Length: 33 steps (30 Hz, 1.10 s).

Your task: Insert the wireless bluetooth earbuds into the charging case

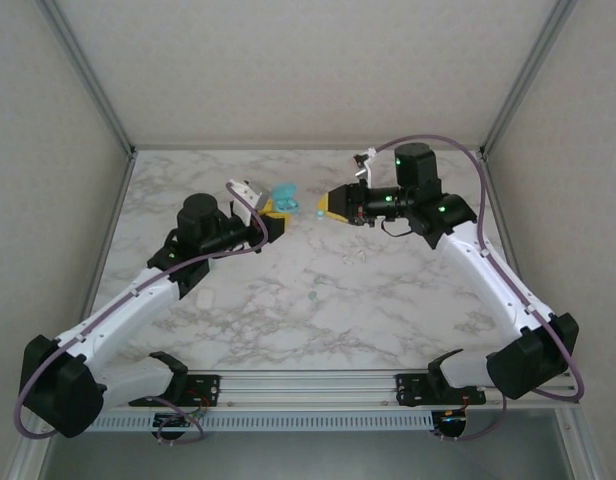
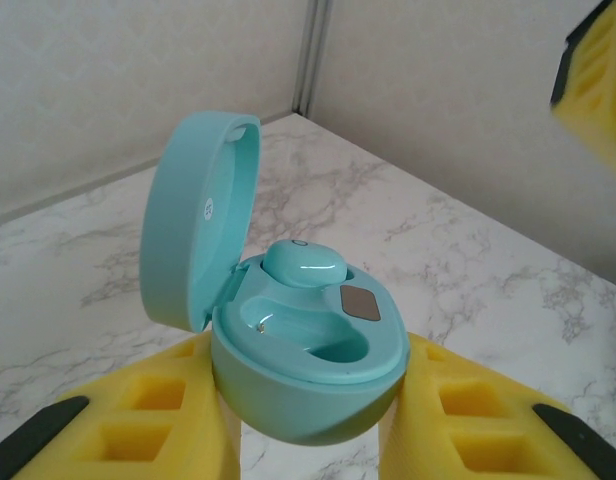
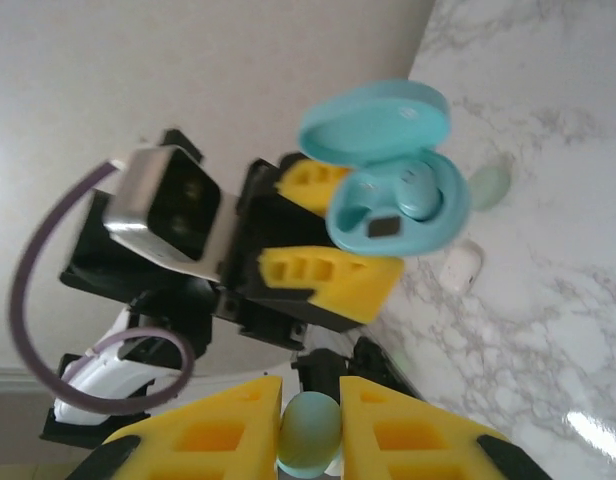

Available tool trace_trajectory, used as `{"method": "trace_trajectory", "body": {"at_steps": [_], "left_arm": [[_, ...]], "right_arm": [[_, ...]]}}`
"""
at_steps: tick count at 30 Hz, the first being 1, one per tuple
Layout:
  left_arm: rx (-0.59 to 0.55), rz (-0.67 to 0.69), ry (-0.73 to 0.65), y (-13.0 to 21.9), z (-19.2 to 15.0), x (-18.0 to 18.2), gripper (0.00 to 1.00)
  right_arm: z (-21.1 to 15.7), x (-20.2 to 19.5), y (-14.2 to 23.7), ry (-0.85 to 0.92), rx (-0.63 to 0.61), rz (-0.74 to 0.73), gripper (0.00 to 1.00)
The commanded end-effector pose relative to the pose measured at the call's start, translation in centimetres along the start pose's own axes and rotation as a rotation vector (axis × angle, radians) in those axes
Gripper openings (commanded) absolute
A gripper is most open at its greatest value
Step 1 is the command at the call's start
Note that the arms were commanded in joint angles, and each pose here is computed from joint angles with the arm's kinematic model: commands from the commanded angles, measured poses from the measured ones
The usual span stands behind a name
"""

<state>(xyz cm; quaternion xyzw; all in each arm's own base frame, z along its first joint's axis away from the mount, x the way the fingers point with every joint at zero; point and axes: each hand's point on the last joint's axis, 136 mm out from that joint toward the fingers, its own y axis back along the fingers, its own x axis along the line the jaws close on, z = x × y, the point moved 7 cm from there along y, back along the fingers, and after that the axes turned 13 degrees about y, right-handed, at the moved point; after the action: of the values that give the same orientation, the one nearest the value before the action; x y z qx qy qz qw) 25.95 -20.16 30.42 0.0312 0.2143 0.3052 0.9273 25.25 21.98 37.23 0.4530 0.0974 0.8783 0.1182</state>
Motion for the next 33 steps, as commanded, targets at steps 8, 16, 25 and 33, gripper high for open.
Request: {"method": "trace_trajectory", "body": {"at_steps": [8, 16, 25, 33], "left_arm": [[-0.087, -0.151, -0.109, -0.9, 2.0, -2.4, 0.23], [-0.066, -0.173, -0.137, -1.2, 1.9, -3.1, 0.23], [-0.074, -0.181, -0.163, -0.7, 2.3, -3.8, 0.23], [-0.071, -0.188, -0.153, -0.5, 2.2, -4.0, 0.23]], "right_arm": [[1.5, 1.9, -0.8, 0.110, -0.080, -0.066, 0.21], [2.0, 2.3, -2.3, 0.148, -0.095, -0.073, 0.21], [1.8, 1.9, -4.4, 0.151, -0.084, -0.088, 0.21], [1.7, 1.4, -4.6, 0.152, -0.099, -0.139, 0.21]]}}
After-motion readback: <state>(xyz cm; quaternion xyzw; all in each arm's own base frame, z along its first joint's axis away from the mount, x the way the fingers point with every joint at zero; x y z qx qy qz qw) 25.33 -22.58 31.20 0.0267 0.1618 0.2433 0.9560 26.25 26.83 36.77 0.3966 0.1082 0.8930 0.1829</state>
